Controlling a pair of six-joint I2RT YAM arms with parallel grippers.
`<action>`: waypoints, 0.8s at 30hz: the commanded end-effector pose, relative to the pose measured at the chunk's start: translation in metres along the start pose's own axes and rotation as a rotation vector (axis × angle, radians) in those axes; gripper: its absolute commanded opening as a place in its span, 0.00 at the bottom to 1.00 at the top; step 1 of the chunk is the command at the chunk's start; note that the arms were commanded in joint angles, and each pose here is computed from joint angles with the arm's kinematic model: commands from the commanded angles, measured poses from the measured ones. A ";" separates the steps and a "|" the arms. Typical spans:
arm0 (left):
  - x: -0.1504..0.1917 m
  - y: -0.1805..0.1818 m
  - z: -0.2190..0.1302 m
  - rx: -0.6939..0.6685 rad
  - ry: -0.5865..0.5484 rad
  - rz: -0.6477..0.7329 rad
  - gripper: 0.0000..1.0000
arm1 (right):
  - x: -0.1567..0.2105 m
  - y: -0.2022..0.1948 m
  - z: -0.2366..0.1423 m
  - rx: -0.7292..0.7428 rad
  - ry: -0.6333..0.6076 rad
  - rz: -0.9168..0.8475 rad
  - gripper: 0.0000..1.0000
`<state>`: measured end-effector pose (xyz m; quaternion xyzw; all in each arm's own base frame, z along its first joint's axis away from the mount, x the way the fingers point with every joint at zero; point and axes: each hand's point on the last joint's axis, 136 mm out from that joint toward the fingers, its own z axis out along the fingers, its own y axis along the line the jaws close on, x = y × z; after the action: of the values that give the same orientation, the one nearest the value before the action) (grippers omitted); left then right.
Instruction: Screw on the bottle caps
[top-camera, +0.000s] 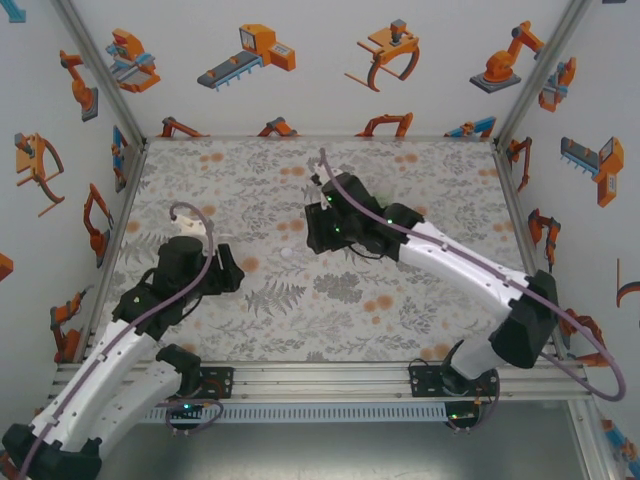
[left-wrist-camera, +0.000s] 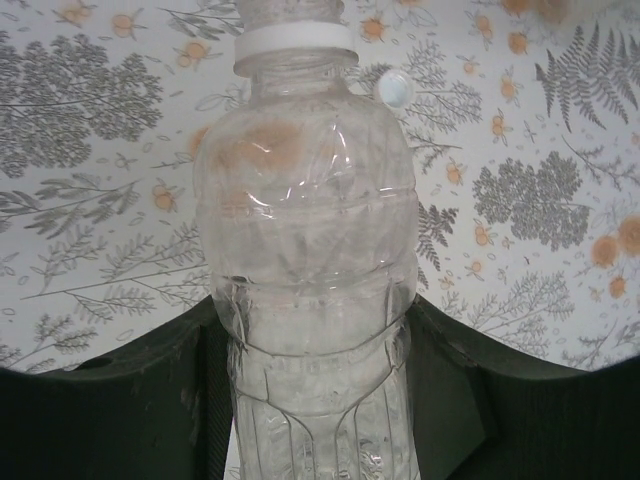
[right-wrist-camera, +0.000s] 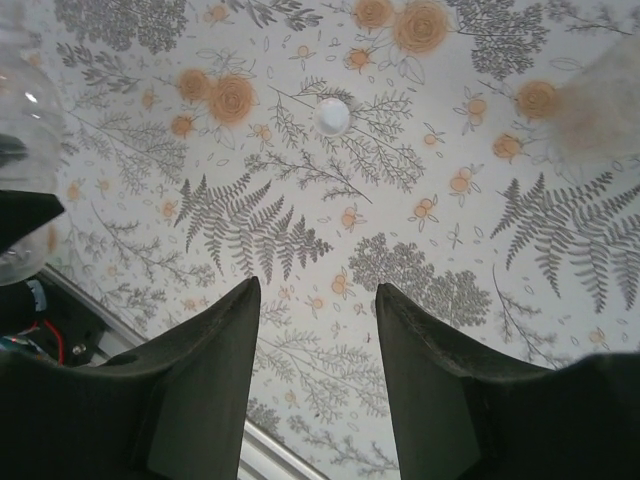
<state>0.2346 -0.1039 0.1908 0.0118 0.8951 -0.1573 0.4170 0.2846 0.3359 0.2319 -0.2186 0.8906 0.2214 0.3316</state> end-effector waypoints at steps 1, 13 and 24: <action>-0.007 -0.011 -0.005 0.124 0.031 0.055 0.04 | -0.010 0.007 0.022 0.028 -0.023 -0.037 0.47; -0.042 -0.006 -0.009 0.216 -0.051 0.121 0.09 | 0.022 0.009 0.129 0.078 0.102 -0.081 0.48; -0.047 -0.001 -0.016 0.207 -0.097 0.117 0.11 | 0.037 0.003 0.186 0.121 0.166 -0.099 0.49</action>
<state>0.2524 -0.0921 0.2223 0.0786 0.8653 -0.2217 0.4426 0.3408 0.4227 0.0737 -0.2575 0.9197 0.1354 0.2636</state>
